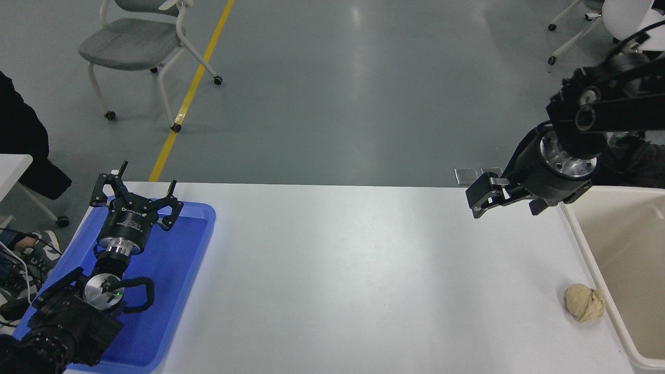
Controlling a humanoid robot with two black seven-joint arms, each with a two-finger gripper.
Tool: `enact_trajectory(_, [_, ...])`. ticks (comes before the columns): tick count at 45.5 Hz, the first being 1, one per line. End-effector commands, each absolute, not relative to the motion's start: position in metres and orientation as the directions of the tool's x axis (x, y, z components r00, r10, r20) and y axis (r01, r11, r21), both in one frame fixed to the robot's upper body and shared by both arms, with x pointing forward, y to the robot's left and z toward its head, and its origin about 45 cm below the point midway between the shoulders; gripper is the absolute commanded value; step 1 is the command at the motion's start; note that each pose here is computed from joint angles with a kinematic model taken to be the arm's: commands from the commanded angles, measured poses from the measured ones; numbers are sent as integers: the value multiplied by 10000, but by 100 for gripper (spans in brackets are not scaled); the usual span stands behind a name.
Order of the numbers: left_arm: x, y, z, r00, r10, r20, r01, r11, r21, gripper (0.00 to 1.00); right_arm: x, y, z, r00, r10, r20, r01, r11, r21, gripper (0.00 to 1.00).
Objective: Pick up foil plate and place in dustbin
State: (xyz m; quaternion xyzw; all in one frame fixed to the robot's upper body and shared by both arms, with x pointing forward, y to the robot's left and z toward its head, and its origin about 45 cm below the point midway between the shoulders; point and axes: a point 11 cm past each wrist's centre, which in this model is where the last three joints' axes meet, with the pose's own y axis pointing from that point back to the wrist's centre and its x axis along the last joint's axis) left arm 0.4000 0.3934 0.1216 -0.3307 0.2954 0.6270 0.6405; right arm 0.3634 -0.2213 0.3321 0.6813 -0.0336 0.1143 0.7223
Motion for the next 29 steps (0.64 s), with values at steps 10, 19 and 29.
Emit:
enact_trajectory(10, [3997,3937,1212,380,6087,-7925,-9986,-51,-518,100,3718,-1710,3264,9562,1897,2228,-2410,786,9673,100])
enact_trajectory(19, [4003,3937,1219,392,6080,-7930,-9985,-58,-539,100,3773,-1988,3254,9665,1241,2247,-2349,749,9691,100])
enact_trajectory(29, [4001,3929,1216,407,6076,-7932,-9986,-31,-536,100,3790,-2178,3300,9688,989,2270,-2357,863,9680,100])
